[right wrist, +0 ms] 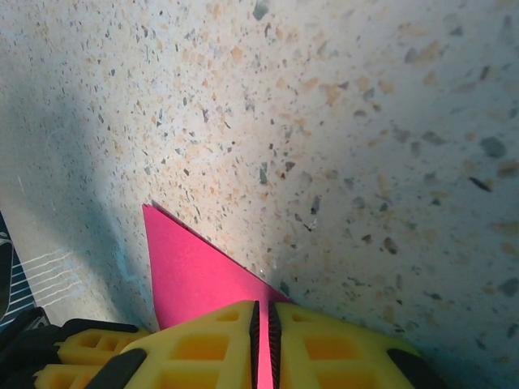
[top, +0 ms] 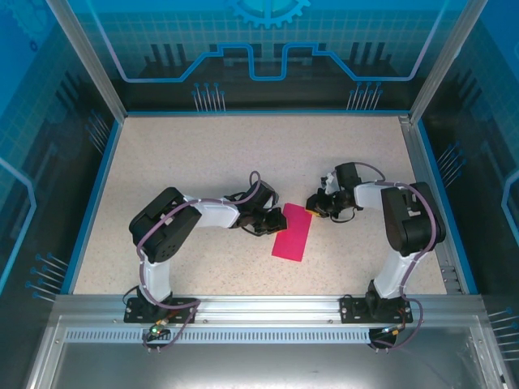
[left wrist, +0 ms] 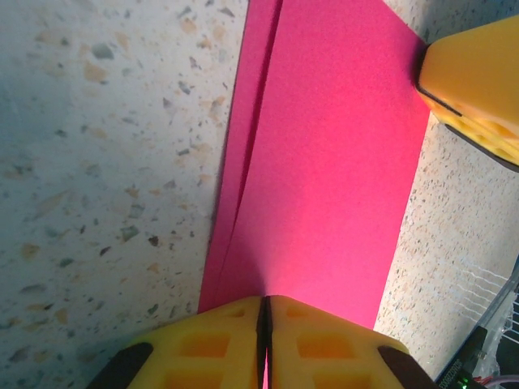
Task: Fold a paper plane with a square sheet of paper (pick it up from the middle)
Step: Fold the square sheet of paper in half at the center of the table.
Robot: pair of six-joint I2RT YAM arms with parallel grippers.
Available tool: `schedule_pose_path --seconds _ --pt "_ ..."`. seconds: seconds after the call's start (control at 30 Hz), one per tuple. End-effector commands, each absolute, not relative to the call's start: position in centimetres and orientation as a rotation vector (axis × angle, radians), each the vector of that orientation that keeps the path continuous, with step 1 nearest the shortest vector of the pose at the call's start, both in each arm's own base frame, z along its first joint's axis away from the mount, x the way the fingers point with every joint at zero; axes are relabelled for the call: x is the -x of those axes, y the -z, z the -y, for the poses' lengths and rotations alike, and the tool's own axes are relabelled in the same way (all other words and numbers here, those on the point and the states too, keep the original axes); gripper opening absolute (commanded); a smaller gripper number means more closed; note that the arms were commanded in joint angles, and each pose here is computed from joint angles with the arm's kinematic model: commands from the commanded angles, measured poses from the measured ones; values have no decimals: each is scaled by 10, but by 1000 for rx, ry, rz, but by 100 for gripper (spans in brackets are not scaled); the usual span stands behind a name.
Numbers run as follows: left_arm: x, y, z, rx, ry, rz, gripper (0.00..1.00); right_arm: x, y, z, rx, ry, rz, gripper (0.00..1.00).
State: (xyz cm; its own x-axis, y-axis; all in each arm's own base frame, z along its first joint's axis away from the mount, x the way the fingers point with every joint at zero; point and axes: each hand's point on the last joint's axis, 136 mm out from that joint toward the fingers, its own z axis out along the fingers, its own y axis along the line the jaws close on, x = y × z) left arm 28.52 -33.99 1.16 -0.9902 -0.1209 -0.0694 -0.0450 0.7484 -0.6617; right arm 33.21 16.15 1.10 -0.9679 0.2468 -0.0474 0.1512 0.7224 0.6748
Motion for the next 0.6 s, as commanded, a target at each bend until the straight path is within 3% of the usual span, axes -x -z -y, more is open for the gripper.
schedule_pose_path --seconds 0.0,0.2,0.57 --pt "-254 30 315 143 870 -3015 13 -323 2 -156 -367 -1086 -2822 16" --pt "-254 29 314 140 867 -3014 13 -346 -43 -154 -297 -1087 -2730 16" --pt "-253 28 314 148 870 -3012 13 -325 3 -153 -384 -1122 -2814 16"
